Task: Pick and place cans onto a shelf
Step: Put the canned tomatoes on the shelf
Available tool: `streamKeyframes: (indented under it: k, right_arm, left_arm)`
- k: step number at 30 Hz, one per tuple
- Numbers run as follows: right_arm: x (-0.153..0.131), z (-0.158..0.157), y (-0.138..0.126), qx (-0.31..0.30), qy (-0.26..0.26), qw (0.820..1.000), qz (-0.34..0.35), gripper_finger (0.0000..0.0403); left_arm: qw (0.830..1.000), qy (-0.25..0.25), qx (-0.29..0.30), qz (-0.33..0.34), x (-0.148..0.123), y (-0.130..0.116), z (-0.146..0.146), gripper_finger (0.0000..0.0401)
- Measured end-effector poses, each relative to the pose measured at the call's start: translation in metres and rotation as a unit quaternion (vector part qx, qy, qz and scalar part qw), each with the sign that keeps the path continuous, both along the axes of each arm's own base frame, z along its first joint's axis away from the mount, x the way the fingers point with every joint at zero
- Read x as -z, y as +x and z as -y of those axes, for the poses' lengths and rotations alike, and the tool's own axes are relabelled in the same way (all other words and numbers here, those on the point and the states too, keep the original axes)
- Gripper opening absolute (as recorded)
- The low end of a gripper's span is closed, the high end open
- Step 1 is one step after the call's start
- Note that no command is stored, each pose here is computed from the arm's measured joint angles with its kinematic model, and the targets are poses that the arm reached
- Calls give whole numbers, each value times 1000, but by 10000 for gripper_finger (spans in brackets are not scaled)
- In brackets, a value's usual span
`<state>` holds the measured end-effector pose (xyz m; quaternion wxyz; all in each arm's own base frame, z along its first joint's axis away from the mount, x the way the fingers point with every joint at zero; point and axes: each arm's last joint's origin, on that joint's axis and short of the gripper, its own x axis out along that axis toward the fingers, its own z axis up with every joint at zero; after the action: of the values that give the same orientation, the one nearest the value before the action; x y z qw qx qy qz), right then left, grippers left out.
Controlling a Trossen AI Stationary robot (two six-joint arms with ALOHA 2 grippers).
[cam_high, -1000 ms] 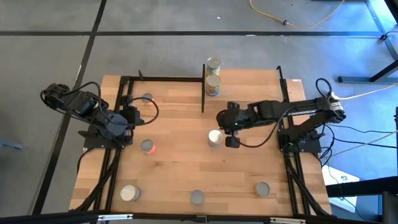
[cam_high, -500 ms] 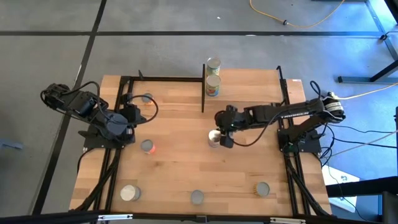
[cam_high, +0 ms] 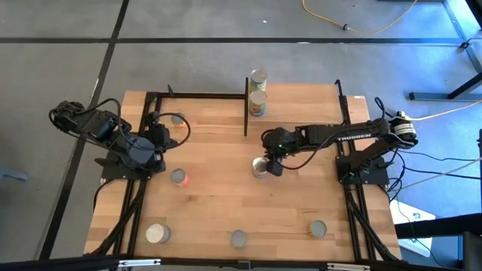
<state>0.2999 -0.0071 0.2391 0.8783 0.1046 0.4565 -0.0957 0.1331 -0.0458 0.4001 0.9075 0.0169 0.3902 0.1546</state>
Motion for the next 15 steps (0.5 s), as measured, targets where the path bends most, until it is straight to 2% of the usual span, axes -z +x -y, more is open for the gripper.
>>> streamKeyframes:
  k: [15]
  right_arm:
    - [3, 3, 3, 29, 35, 999, 2, 83]
  left_arm:
    - [1000, 1, -12, 6, 0, 0, -1, 0]
